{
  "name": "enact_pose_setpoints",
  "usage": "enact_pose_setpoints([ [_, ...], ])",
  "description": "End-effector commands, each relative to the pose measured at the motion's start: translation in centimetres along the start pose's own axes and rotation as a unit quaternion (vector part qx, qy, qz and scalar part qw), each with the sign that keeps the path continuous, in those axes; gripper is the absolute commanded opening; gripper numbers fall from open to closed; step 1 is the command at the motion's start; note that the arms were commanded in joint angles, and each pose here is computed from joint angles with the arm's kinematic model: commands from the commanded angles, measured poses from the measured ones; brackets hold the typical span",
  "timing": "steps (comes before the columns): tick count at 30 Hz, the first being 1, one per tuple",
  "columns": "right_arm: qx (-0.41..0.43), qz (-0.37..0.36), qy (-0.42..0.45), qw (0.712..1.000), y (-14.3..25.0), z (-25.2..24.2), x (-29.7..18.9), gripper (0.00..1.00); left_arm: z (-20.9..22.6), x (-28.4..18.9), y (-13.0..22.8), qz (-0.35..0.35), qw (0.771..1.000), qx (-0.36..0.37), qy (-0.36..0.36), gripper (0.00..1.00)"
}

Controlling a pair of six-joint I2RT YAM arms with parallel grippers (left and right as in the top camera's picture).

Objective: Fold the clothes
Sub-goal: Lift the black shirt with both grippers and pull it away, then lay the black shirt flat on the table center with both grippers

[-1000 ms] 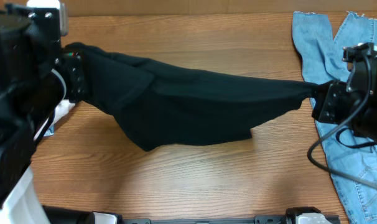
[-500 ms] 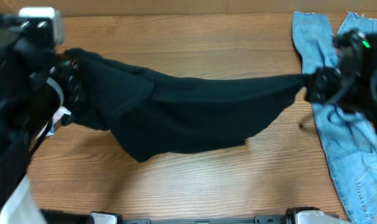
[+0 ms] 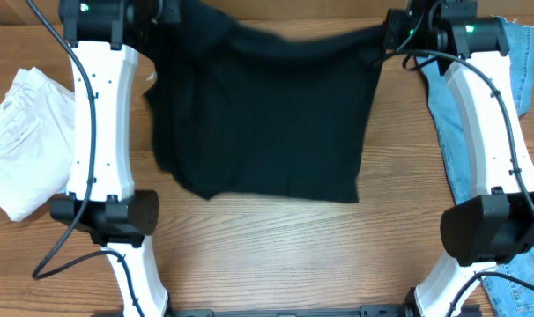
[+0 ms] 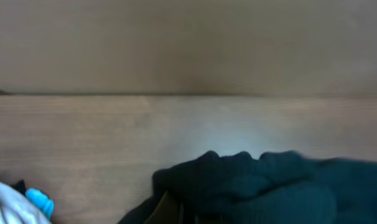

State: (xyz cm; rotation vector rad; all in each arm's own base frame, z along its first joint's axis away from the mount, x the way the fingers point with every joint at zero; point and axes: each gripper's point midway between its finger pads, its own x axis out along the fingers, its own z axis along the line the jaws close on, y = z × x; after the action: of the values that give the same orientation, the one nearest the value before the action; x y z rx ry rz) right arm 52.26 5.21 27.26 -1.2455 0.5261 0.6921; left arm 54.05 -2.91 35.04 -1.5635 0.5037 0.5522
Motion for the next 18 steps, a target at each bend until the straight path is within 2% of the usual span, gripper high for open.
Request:
enact_pose_setpoints([
  [1,-0.002,-0.164,-0.022,0.986,-9.2,2.0,-10.9,0.04,3.6,-6.4,-5.8,-0.111,0.992,-0.057,-0.002,0.04],
  [5,-0.007,-0.194,-0.007,0.981,-10.6,1.8,-14.9,0.04,4.8,-10.8,-8.8,-0.177,0.981,-0.068,0.031,0.04],
  [8,0.002,-0.159,0.016,0.987,-9.0,0.7,-14.4,0.04,4.6,-11.6,-8.5,-0.173,0.983,-0.046,0.041,0.04],
  [12,0.017,-0.082,0.076,0.994,-5.3,-1.8,-12.6,0.04,2.5,-10.5,-5.1,-0.101,0.991,-0.025,0.087,0.04],
  [15,0.024,-0.007,0.097,0.995,-1.8,-3.0,-10.7,0.04,0.9,-9.3,-1.2,-0.017,0.993,-0.028,0.118,0.04],
  [18,0.017,0.078,0.112,0.990,1.9,-4.0,-8.6,0.04,-0.1,-7.4,2.8,0.069,0.990,-0.020,0.119,0.04],
])
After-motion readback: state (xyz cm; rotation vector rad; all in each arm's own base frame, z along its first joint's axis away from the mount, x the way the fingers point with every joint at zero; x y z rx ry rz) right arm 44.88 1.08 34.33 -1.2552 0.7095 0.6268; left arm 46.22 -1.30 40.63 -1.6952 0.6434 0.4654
